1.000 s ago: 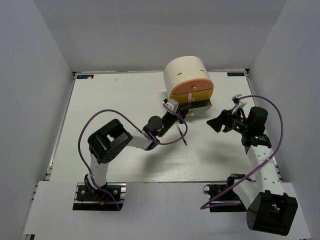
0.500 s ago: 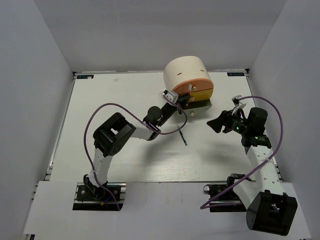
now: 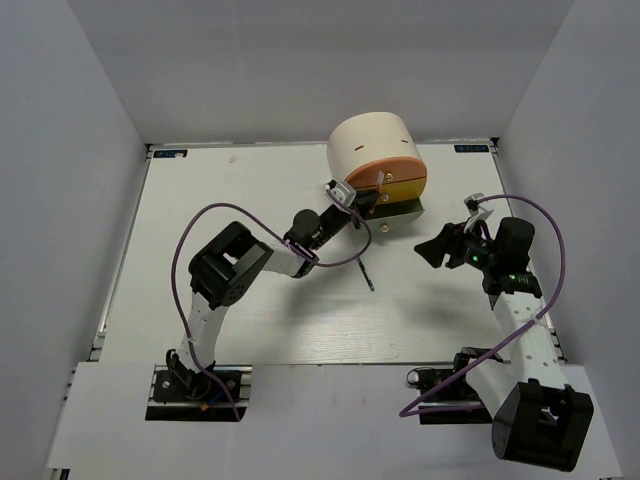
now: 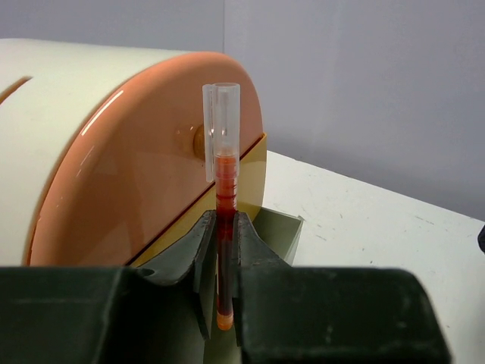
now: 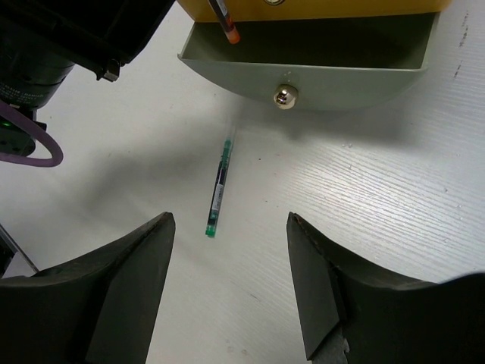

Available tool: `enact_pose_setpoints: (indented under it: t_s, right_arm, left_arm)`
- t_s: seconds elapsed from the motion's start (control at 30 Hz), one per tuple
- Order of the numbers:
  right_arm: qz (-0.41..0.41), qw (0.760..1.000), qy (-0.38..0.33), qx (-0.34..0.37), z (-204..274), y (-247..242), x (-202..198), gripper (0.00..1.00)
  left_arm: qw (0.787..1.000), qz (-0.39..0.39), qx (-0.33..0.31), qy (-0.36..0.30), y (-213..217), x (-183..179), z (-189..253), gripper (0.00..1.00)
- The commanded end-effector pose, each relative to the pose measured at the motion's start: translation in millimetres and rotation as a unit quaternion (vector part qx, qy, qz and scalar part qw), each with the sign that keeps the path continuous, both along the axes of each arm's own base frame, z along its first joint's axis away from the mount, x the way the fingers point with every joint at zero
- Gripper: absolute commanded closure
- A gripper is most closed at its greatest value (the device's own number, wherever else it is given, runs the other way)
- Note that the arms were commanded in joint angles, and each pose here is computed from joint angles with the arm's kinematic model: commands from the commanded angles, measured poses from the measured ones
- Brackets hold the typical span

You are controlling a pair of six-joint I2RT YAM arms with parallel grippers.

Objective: Sort the stationery into containers
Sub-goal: Place the pen in the drawer.

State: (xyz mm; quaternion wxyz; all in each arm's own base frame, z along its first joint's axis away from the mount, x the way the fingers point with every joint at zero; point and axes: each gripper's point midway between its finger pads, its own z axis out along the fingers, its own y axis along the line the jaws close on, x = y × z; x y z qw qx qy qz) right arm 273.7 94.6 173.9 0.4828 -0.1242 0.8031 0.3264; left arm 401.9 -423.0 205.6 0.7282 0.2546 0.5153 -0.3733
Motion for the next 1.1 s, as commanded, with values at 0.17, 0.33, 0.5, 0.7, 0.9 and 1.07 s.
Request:
enact_pose_setpoints:
  t_s: [0.17,0.33,0.5,0.7,0.9,1.07]
  right_arm:
    - [0.000,1.000,-0.016,-0.004,2,-2,4,0.33]
    - [0.001,1.000,-0.013,-0.001,1,-2,2,0.33]
    - [0.004,1.000,-0.012,-0.001,-1,-1,1,0.33]
    - [0.022,1.000,-0.017,0.003,1,3,-2,0.33]
    - [0.110,0.992,-0.055,-0.008,10,20,-18,0.30]
    - [0.153,0.984,-0.073,-0.056,6,26,-24,0.37]
  left_arm:
    - [0.988,-0.007,-0.093,-0.122,18,-17,68,0.73]
    - [0.990,-0.005,-0.081,-0.119,18,-11,61,0.68]
    - [0.989,-0.003,-0.078,-0.123,18,-11,61,0.66]
    - [0.988,0.002,-0.077,-0.133,24,-16,67,0.63]
    - [0.987,-0.033,-0.084,-0.134,32,-64,107,0.53]
    - [0.998,-0.046,-0.038,0.033,63,-95,84,0.10]
